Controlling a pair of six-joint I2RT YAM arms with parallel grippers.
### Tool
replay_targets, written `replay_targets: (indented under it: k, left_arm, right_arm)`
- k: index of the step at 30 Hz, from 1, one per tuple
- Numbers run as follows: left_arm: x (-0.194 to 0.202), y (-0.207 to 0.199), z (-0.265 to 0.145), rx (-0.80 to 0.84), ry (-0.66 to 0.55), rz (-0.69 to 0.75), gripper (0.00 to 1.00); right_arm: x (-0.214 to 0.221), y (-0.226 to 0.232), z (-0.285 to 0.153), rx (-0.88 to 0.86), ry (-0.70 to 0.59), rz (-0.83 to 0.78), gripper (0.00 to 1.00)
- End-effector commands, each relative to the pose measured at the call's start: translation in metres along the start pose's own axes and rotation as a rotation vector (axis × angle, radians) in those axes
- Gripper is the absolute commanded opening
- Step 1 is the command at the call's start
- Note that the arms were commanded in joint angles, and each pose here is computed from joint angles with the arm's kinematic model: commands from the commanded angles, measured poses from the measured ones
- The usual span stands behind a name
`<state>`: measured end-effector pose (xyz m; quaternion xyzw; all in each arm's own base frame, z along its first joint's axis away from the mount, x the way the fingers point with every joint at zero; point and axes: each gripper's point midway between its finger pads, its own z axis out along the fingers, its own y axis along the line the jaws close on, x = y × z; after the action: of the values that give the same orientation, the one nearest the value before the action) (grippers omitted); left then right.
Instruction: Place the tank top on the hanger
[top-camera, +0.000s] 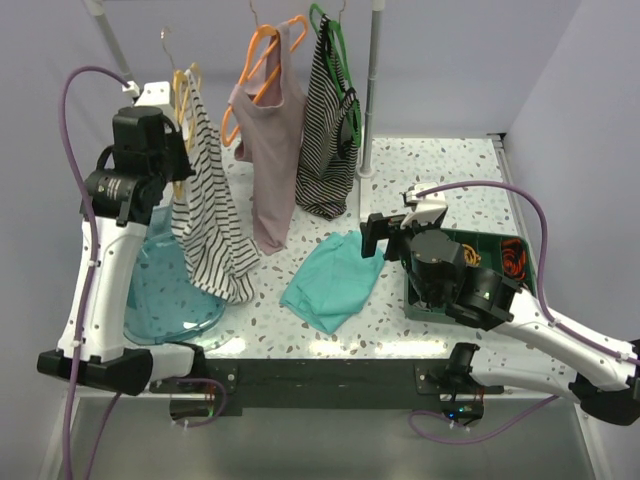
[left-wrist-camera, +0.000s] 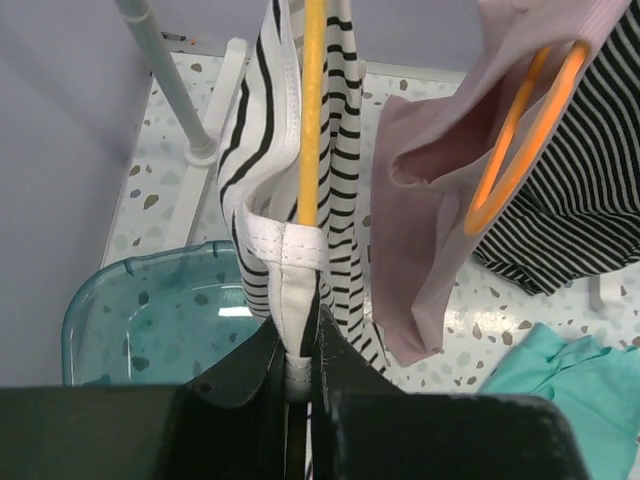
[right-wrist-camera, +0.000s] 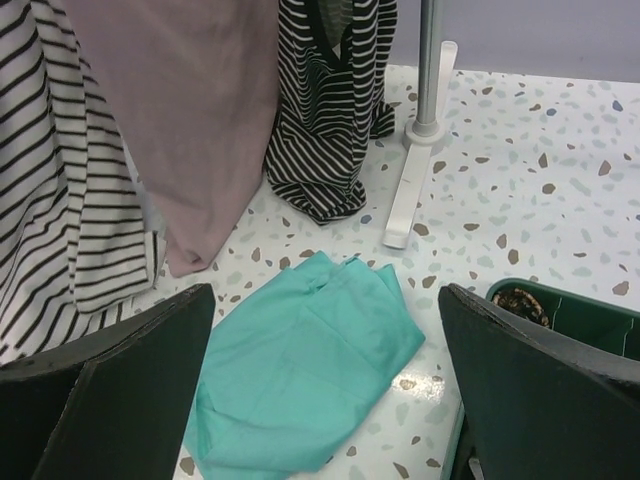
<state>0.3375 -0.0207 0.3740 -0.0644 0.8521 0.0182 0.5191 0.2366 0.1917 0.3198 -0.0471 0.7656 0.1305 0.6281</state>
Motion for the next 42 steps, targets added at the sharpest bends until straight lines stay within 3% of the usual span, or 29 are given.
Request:
replay_targets:
  k: [1,7,14,20,34,42]
  left_arm:
    - [-0.067,-0.016,-0.018,0.113,-0.185,-0.046,0.00]
    - [-0.081,-0.011,-0.017,0.093,-0.187,-0.023,0.00]
    - [-0.048,-0.015,0.012,0.125,-0.127,-0.018,0.00]
    - [-0.043,-0.005,0.030,0.137,-0.133,-0.024,0.00]
    - [-0.087,0.002,0.013,0.135,-0.247,-0.008,0.00]
    - [-0.107,0.009,0.025,0.097,-0.262,-0.003,0.00]
  right_arm:
    - [-0.002,0.005,-0.002,-0.020,0.002,0.025,0.99]
    - [0.001,0.005,-0.001,-0.020,0.007,0.028,0.99]
    - [0.007,0.007,0.001,-0.025,0.021,0.028,0.99]
    - [0.010,0.009,0.002,-0.031,0.031,0.025,0.99]
    - [0.015,0.022,0.008,-0.068,0.060,-0.026,0.99]
    - [0.014,0.028,0.011,-0.083,0.064,-0.037,0.99]
